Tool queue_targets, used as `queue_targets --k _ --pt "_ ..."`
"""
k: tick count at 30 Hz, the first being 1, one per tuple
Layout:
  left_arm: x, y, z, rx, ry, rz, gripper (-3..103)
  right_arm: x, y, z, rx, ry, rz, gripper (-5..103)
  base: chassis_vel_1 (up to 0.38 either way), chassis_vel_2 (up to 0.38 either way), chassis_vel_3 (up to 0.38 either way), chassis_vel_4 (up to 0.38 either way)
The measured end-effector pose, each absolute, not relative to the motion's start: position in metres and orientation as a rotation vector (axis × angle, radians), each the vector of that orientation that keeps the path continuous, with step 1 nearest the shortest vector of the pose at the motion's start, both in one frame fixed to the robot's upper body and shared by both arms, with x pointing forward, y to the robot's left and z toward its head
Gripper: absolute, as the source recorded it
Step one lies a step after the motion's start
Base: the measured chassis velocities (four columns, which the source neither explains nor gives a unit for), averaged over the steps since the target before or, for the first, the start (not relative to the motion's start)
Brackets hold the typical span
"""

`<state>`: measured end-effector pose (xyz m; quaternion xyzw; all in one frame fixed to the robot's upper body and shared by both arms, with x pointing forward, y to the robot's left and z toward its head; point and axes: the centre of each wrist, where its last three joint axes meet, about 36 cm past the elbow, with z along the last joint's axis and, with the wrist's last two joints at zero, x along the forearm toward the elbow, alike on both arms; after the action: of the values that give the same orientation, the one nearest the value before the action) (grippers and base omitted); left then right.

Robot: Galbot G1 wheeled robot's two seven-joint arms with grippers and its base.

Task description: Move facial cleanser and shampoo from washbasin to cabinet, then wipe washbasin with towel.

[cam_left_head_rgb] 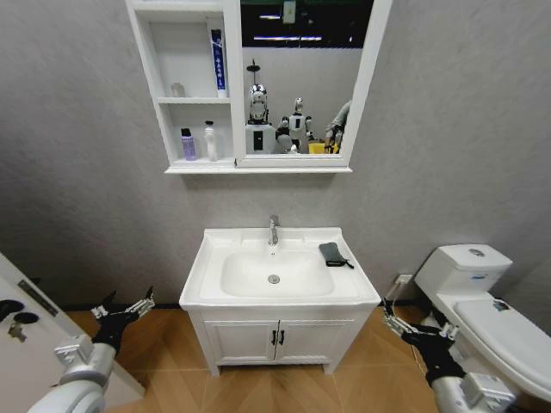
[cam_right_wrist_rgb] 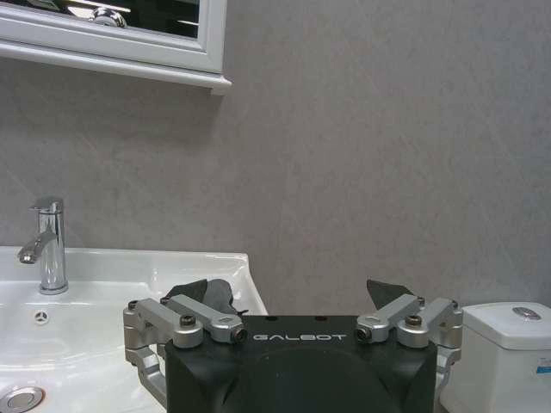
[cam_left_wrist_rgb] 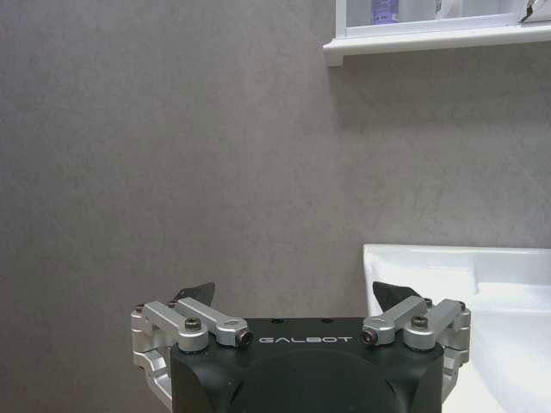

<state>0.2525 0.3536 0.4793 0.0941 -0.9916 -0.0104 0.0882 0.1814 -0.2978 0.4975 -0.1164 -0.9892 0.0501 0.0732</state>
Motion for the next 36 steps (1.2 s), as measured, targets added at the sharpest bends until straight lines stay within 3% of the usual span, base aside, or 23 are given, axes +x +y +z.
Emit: queue_targets --k 36 --pt "0.2525 0.3536 0.4793 0.280 -2.952 -0.031 100 0.1814 -0.2978 0.4974 -0.349 -2.971 0.151 100 0.000 0.000 0.000 0.000"
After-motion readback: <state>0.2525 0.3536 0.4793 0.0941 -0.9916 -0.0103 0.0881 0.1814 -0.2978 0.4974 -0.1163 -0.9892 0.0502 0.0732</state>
